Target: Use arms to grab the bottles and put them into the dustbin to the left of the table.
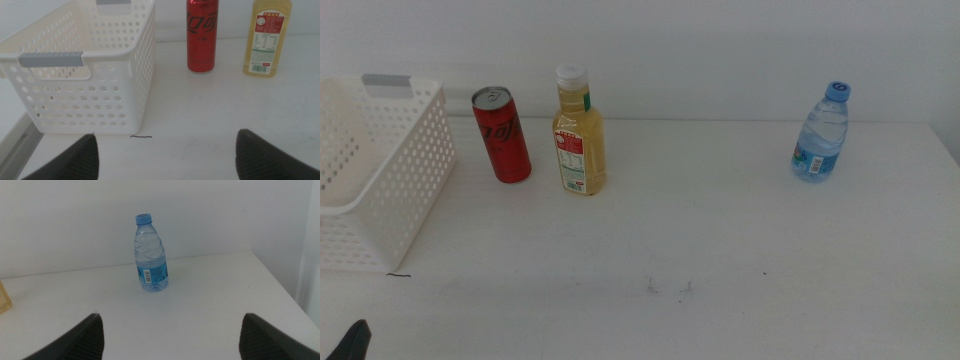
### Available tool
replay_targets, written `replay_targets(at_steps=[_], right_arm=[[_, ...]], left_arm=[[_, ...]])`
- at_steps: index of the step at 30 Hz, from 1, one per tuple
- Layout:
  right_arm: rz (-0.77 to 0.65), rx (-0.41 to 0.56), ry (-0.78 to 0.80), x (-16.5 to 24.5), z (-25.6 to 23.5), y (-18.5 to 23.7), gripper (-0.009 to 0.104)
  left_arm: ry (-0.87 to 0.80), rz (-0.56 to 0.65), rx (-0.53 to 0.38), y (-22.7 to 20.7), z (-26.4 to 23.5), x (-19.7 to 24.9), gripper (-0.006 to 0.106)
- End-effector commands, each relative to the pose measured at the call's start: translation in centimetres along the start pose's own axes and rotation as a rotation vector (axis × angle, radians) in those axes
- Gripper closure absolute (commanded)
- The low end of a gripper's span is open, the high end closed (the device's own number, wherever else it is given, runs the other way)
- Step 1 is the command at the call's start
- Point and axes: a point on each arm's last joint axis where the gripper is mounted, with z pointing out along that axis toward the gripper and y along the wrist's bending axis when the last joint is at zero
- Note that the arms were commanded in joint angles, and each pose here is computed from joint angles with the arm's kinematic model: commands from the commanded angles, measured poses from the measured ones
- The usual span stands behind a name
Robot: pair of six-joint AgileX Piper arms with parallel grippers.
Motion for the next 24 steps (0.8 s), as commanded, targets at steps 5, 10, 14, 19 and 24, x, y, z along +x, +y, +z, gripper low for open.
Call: replay_targets(at_steps=[5, 10, 14, 19, 24], right_arm=[[-0.008, 0.007, -0.007, 0.0, 0.0, -0.1, 0.003], [-0.008, 0.007, -0.007, 0.0, 0.0, -0.1, 0.003], [-0.008, 0.007, -0.007, 0.0, 0.0, -0.1, 0.003], [-0.008, 0.007, -0.007, 0.0, 0.0, -0.1, 0.003], [-0.008, 0.007, -0.007, 0.0, 0.0, -0.1, 0.003]], left_arm=[[-0.008, -0.002, -0.001, 0.0, 0.0, 0.0, 0.007], [-0.055, 0.006, 0.038, -0.2, 1.4, -1.3, 0.007], [-0.111, 0.019, 0.118, -1.2, 4.2, -2.6, 0.007], [-0.161, 0.029, 0.158, -2.3, 8.5, -2.4, 0.007], [-0.131, 0.022, 0.163, -2.8, 11.2, -0.2, 0.007]])
